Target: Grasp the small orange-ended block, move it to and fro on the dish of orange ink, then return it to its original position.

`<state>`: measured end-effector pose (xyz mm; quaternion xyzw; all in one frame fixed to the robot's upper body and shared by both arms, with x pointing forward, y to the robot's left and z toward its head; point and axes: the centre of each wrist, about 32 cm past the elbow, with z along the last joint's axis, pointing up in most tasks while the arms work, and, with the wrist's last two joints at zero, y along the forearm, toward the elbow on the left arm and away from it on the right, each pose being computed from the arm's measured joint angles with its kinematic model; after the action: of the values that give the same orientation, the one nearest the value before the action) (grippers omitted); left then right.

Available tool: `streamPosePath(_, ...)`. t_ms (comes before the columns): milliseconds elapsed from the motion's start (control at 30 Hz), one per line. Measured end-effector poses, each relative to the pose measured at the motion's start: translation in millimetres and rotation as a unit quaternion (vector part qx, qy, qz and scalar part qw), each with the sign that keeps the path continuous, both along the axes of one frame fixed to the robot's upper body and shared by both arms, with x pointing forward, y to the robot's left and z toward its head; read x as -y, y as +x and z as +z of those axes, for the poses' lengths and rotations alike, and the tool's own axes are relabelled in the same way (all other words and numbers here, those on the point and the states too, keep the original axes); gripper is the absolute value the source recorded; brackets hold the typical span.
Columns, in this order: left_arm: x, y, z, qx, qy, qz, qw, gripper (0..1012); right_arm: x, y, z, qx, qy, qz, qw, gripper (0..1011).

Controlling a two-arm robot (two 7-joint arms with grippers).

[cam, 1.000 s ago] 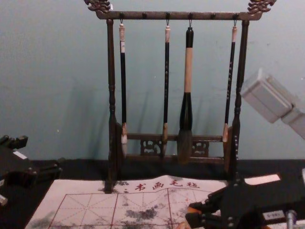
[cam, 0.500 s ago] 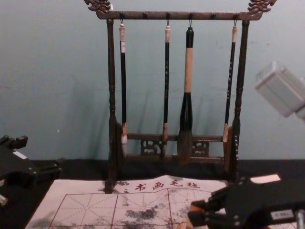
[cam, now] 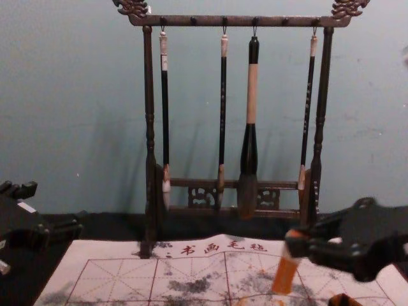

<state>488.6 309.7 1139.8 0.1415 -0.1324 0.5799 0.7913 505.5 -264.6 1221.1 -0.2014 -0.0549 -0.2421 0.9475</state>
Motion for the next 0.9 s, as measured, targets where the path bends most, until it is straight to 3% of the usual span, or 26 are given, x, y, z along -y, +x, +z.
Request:
streamPosePath(467, 0.0, 0.0, 0.0, 0.000, 0.000, 0.000, 1.0000, 1001, 43.7, -30.9, 13.9, 0.013, 0.008, -0.064, 0.9978, 106)
streamPosePath(667, 0.0, 0.0, 0.0, 0.000, 0.000, 0.000, 1.0000, 1001, 48.7, -42.1, 9.6, 0.005, 0.008, -0.090, 0.9959, 106)
streamPosePath(900, 0.0, 0.0, 0.0, 0.000, 0.000, 0.000, 1.0000, 1001, 49.1, -46.0, 2.8, -0.006, 0.010, -0.105, 0.9944, 106)
